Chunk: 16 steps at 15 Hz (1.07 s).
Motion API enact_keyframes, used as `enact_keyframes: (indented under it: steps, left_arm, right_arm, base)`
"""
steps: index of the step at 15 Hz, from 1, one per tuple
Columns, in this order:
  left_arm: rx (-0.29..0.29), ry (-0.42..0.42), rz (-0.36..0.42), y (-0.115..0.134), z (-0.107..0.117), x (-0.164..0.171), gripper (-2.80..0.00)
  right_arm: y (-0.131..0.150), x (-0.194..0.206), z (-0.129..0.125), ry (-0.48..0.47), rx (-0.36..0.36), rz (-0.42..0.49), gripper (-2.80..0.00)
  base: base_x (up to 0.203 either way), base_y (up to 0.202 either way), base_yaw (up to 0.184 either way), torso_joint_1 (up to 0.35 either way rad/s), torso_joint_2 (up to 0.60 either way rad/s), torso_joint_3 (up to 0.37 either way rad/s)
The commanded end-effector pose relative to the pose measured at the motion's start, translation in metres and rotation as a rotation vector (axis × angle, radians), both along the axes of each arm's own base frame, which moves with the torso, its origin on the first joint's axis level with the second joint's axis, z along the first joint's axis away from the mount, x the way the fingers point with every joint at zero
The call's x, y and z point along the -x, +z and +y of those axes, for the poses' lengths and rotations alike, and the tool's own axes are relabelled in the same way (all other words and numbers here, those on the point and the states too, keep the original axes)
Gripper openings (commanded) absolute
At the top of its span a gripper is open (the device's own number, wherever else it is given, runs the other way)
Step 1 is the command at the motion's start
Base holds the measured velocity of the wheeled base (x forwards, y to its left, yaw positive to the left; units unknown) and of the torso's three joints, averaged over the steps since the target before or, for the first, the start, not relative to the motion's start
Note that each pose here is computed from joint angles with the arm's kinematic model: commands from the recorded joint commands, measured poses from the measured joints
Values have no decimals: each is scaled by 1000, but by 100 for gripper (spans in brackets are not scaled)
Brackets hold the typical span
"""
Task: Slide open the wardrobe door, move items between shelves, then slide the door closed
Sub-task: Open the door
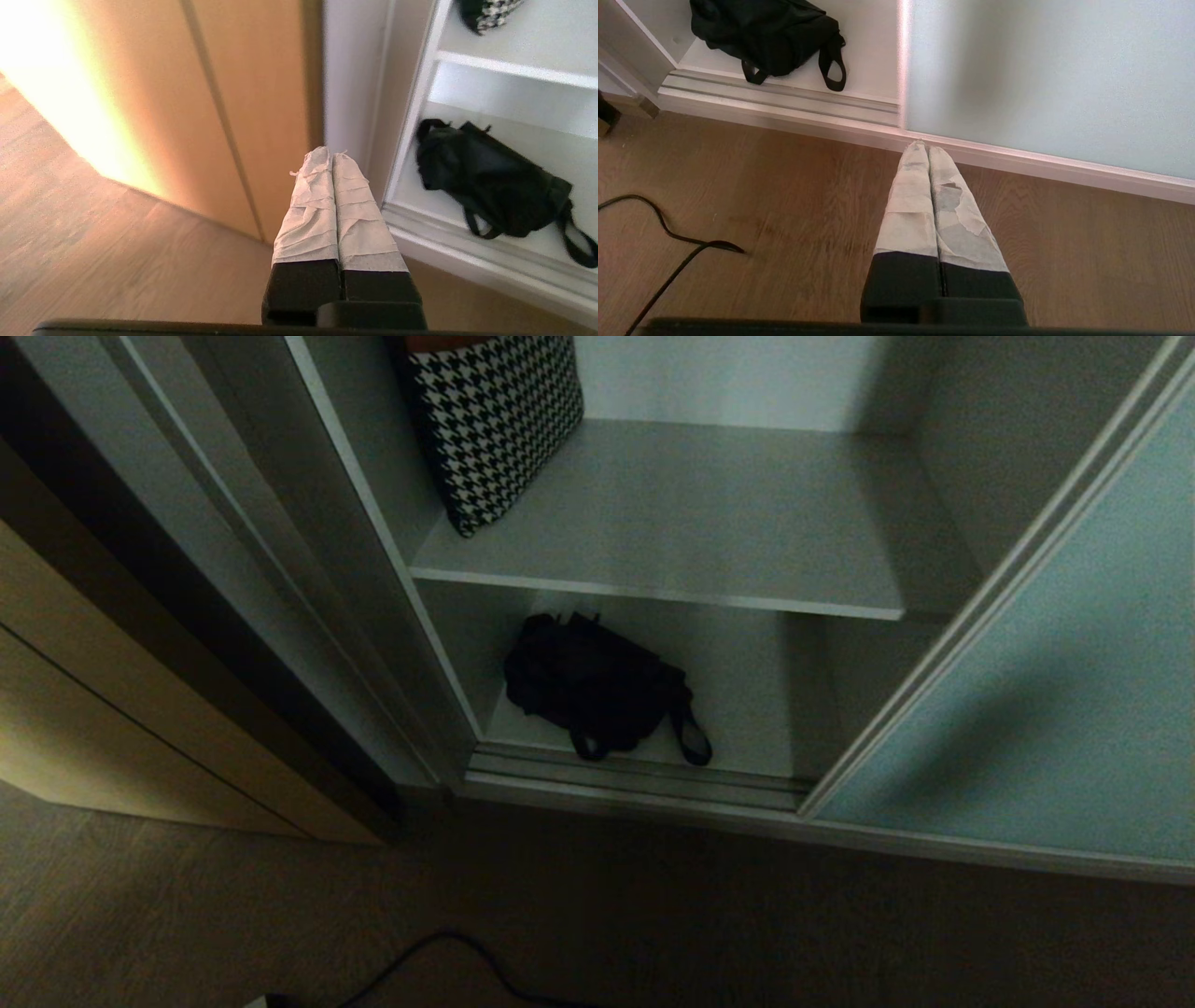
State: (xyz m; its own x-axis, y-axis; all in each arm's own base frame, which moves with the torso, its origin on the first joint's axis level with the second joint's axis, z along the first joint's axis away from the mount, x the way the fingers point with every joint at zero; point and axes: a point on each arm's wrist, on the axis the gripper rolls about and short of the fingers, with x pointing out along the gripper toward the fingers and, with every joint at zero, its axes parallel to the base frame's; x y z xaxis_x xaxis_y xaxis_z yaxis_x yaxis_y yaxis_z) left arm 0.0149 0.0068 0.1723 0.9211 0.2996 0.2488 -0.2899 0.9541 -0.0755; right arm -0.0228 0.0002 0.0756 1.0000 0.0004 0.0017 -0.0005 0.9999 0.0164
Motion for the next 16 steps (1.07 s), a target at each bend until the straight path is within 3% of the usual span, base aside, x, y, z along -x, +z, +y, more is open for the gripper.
enact_keyframes:
  steps: [1, 4, 7, 9, 11, 14, 16]
  left_arm:
    - [4, 24, -61, -21, 0, 32, -280]
    - [-16, -2, -20, -49, -1, 43, -280]
    - [-86, -224, 98, -79, -6, 39, -280]
    - [-98, -289, 206, -90, -8, 38, -280]
    - [-94, -307, 292, -97, -8, 38, -280]
    - [-151, -305, 300, -98, -8, 38, -280]
    - [-142, -303, 287, -97, -8, 38, -280]
  right_arm:
    - [0, 0, 0, 1, 0, 0, -280]
    - [0, 0, 0, 0, 0, 0, -280]
    - [0, 0, 0, 0, 0, 0, -280]
    - [0, 0, 0, 1, 0, 0, -280]
    - [0, 0, 0, 1, 0, 0, -280]
    - [0, 0, 0, 1, 0, 0, -280]
    - [0, 0, 0, 0, 0, 0, -280]
  base:
    - [0, 0, 0, 0, 0, 0]
    - [0, 0, 0, 0, 0, 0]
    - [0, 0, 0, 0, 0, 0]
    - [0, 0, 0, 0, 0, 0]
    - [0, 0, 0, 0, 0, 0]
    - [0, 0, 0, 0, 0, 0]
    - [0, 0, 0, 0, 0, 0]
